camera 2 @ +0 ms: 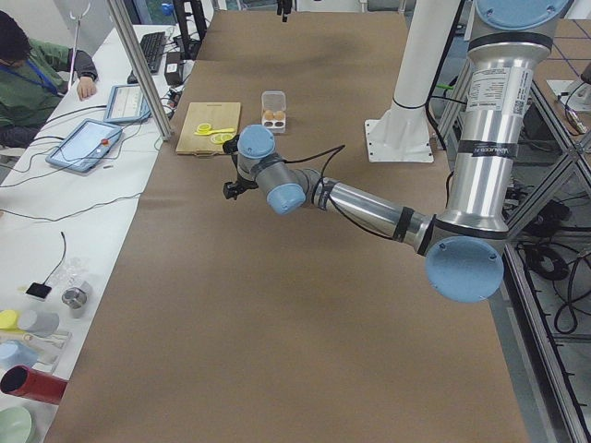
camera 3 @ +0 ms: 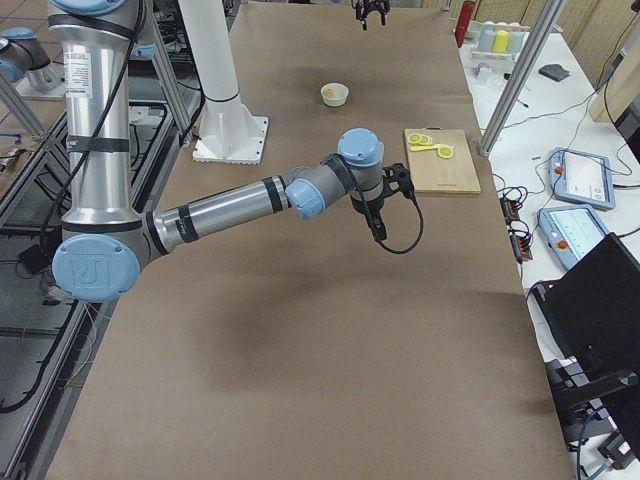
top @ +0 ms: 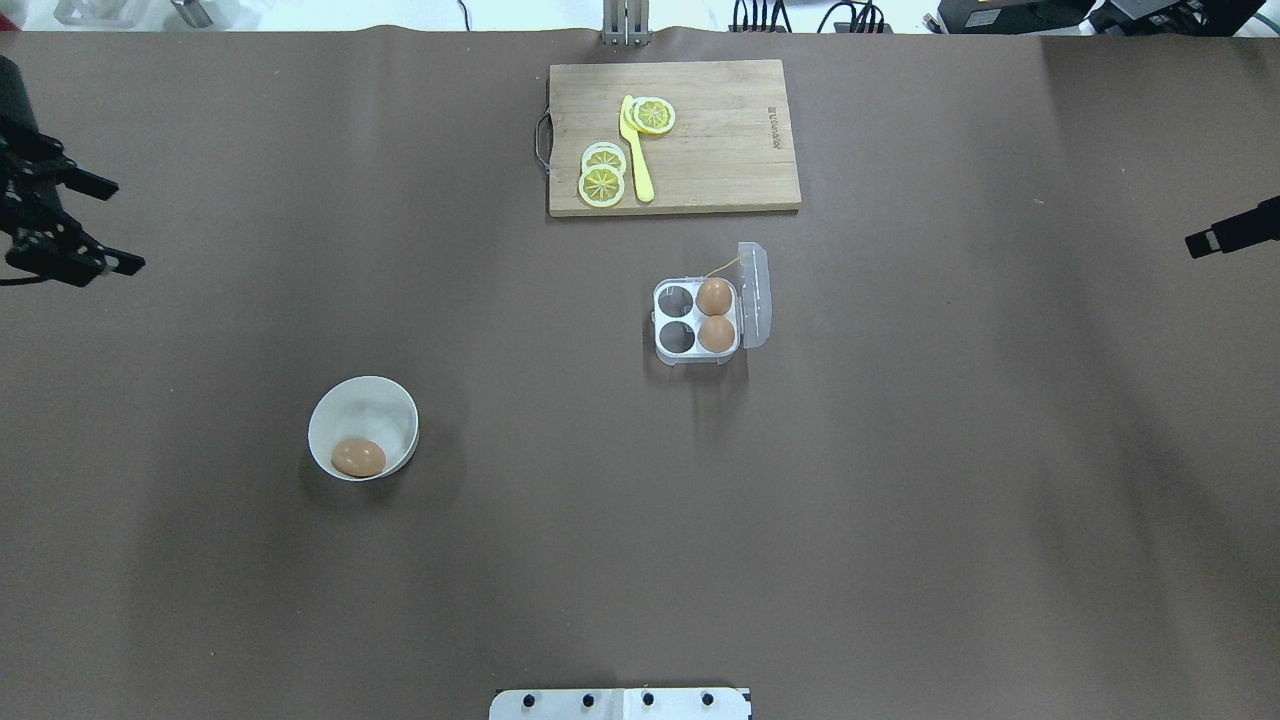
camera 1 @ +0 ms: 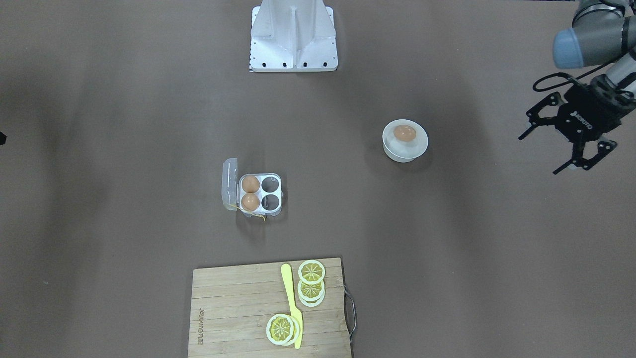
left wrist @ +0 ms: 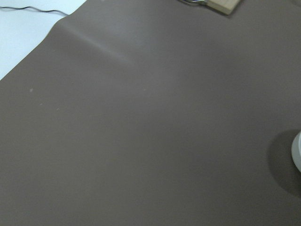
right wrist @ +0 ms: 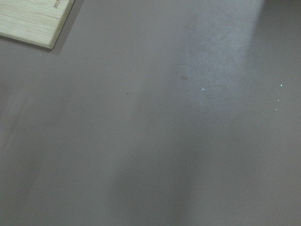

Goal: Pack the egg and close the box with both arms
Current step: 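Move the left gripper down into the white bowl over the brown egg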

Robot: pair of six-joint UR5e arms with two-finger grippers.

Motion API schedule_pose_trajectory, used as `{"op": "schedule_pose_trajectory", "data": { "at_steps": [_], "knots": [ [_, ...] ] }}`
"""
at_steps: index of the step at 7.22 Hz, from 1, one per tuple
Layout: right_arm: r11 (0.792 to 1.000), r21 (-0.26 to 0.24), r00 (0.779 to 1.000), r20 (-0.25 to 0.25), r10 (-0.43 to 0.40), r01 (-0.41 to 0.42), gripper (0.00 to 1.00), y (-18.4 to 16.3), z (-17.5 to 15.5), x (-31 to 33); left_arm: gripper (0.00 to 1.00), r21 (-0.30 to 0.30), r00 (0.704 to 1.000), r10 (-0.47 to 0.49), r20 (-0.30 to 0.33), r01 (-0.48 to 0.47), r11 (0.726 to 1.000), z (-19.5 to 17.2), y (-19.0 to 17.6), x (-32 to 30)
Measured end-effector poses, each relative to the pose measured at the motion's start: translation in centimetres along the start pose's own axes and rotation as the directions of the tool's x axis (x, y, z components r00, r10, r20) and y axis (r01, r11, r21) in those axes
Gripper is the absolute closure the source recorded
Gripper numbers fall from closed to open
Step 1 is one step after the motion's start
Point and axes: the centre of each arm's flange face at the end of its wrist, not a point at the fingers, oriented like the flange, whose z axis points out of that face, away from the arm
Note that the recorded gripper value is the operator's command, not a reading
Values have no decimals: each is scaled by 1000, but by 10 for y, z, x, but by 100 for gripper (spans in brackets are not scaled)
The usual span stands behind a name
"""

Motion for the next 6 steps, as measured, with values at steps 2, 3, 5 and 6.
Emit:
{"op": "schedule_pose_trajectory", "data": {
  "at_steps": [2, 3, 5, 6],
  "knots": [
    [1000, 3, 1000, 6, -4, 4, 0, 0, 2, -5, 2, 14, 993, 115, -33, -115, 993, 52, -16, 45],
    [1000, 3, 1000, 7, -6, 6, 0, 0, 2, -6, 2, 17, 987, 158, -33, -158, 987, 76, -21, 66],
    [1000, 4, 1000, 8, -9, 9, 0, 0, 1, -6, 3, 13, 976, 213, -52, -213, 977, 112, -25, 104],
    [1000, 4, 1000, 8, -9, 9, 0, 0, 1, -6, 3, 11, 970, 232, -75, -232, 973, 126, -26, 122]
  ]
}}
